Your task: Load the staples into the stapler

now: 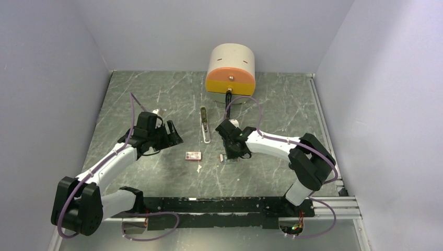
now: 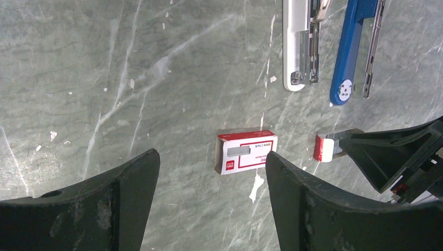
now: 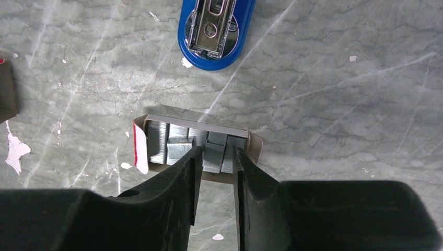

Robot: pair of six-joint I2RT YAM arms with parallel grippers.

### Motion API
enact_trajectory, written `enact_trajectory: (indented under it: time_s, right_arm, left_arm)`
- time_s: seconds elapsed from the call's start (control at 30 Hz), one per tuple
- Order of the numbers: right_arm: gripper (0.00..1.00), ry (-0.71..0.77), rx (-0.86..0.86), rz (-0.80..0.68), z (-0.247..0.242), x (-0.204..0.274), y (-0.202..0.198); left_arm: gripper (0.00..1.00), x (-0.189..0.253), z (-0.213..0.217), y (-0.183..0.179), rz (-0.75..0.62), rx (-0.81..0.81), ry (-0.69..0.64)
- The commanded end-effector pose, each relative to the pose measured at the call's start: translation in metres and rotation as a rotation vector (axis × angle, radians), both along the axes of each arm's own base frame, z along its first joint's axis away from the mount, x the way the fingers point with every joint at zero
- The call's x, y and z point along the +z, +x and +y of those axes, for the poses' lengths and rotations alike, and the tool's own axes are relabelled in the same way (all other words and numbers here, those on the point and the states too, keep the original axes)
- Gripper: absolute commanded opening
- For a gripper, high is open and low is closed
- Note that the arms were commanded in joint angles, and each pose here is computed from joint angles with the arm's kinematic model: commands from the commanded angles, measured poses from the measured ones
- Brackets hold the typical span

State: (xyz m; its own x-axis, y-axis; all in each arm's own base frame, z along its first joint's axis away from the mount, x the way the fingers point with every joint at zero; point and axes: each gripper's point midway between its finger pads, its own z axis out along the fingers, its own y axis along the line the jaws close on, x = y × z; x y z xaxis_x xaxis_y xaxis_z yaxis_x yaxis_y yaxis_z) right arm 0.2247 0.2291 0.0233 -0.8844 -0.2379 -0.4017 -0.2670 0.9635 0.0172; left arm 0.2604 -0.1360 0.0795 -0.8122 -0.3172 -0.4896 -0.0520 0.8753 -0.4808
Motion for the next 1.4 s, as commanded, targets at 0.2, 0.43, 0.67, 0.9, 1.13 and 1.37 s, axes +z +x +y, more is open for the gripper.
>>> enact_trajectory:
  time_s: [0.2,0.43,0.67,0.9,1.13,1.37]
  right_arm:
    - [0.32,-0.018,-0.003,0.013,0.000,-0.010,-0.002]
    - [0.22,-0.013,-0.012,0.007,0.000,-0.008,-0.001]
    - [0.19,0.021,-0.032,-0.059,0.001,0.016,0.007]
    - [0.20,0.071,-0.040,-0.108,0.006,0.038,0.013]
    - [0.20,0.046,-0.114,-0.177,-0.017,0.048,0.044]
    - [0.20,0.000,-0.153,-0.126,-0.049,0.020,0.068]
  left_arm:
    - [0.79,0.000,-0.004,-0.003,0.000,-0.032,-0.009]
    - [0.79,0.000,-0.004,-0.003,0.001,-0.030,-0.008]
    - [0.79,0.002,-0.003,-0.003,-0.005,-0.027,-0.007]
    - [0.79,0.004,-0.003,-0.003,-0.009,-0.026,-0.007]
    - [0.79,0.009,-0.003,-0.003,-0.018,-0.025,-0.012]
    - [0.79,0.010,-0.004,-0.003,-0.017,-0.027,-0.014]
